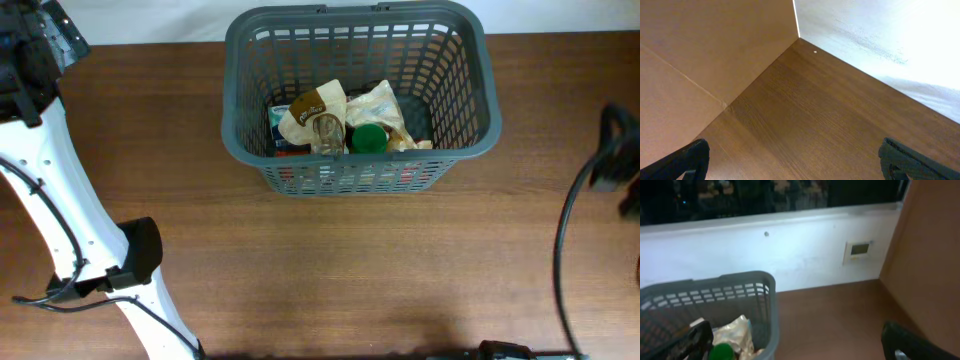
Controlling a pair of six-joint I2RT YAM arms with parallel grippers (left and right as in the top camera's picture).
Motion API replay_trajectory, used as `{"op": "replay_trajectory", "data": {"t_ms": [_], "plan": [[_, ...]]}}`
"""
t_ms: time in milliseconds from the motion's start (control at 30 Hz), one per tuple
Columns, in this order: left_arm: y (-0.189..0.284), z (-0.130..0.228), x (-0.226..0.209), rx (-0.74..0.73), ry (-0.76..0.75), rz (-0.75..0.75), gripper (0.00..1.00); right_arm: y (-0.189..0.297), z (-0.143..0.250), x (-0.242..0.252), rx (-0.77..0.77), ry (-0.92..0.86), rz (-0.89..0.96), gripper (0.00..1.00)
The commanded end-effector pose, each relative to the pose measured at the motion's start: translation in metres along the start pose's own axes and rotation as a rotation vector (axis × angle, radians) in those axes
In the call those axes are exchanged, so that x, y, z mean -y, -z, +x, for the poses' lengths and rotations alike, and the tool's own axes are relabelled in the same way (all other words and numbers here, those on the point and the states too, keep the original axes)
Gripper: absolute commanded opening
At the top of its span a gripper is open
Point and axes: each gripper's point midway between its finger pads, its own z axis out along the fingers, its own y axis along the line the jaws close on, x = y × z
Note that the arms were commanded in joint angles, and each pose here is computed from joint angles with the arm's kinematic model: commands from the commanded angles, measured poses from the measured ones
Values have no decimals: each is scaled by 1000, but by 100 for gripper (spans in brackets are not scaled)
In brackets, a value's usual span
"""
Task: Pack container
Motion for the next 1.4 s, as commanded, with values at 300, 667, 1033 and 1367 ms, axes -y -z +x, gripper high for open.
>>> {"op": "replay_trajectory", "data": {"t_ms": [300, 667, 1033, 1367], "plan": [[-1, 0, -1, -2, 14, -4, 99, 9, 104, -1, 98, 72, -12, 99], [-1, 0, -1, -2, 14, -4, 99, -31, 193, -13, 144, 126, -90, 99], [-1, 0, -1, -2, 14, -4, 99, -70, 255, -29, 208, 203, -188, 99], [-1, 0, -1, -2, 14, -4, 99, -87, 296, -24, 224, 197, -159, 99]]}}
